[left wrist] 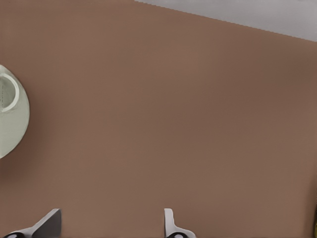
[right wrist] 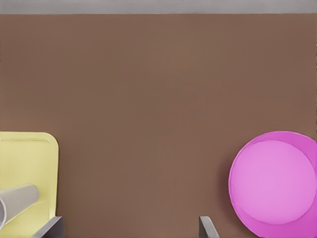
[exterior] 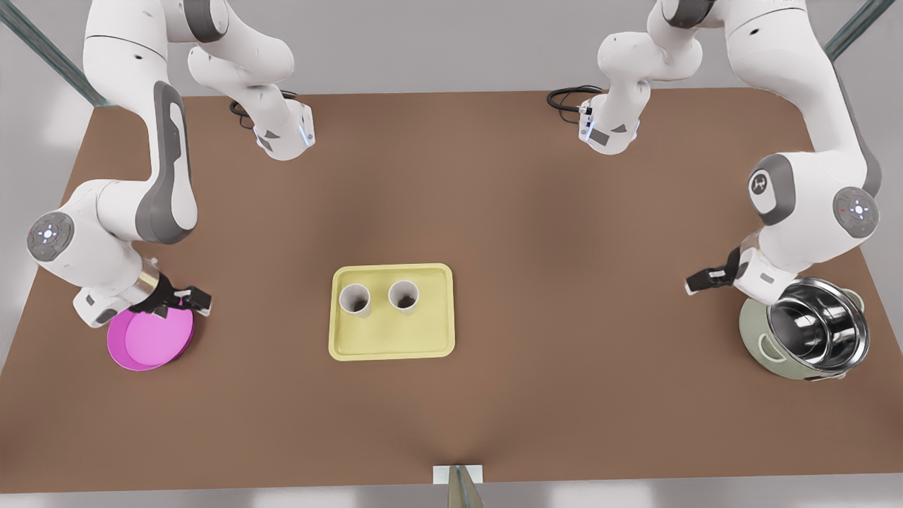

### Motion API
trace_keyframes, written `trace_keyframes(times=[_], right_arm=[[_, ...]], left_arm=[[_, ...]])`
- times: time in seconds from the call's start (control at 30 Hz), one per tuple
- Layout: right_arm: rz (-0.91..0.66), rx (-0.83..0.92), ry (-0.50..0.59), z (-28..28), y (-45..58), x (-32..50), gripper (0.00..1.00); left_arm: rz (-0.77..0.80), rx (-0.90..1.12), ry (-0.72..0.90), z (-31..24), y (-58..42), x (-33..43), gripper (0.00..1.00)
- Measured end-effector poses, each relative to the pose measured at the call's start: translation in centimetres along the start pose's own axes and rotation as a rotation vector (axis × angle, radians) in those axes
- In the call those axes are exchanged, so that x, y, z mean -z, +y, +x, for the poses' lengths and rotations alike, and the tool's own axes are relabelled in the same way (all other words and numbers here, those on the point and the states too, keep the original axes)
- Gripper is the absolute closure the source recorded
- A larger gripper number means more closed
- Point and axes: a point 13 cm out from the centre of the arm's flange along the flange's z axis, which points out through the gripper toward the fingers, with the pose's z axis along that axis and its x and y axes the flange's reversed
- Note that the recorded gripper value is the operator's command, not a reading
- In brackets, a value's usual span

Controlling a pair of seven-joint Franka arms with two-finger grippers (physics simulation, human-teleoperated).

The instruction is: Use the left arm to pick up the white IKEA cup from the tray and place it on the middle-left position; use the right arm to pick up the white IKEA cup from the tray and place it on the middle-right position

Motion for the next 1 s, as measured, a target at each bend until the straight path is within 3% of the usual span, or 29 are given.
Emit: trace_keyframes(times=[0.13, 0.3, 0.57, 0.77, 1.0], right_arm=[[0.002, 0.038, -0.011, -0.6, 1.4, -0.9, 0.00], [-0.021, 0.271, 0.048, 1.3, 15.9, -3.1, 0.00], [-0.117, 0.330, 0.158, 3.8, 25.7, -11.2, 0.00], [-0.116, 0.296, 0.199, 6.8, 25.6, -16.1, 0.00], [-0.109, 0.260, 0.185, 8.2, 23.5, -17.6, 0.00]], left_arm=[[-0.011, -0.035, 0.002, -0.6, -1.6, -2.0, 0.00], [-0.003, -0.262, 0.020, 2.3, -18.2, -5.9, 0.00], [-0.039, -0.356, 0.005, 5.4, -32.8, -11.7, 0.00], [-0.039, -0.377, -0.044, 10.9, -46.0, -17.6, 0.00], [-0.028, -0.301, -0.060, 16.9, -51.8, -22.4, 0.00]])
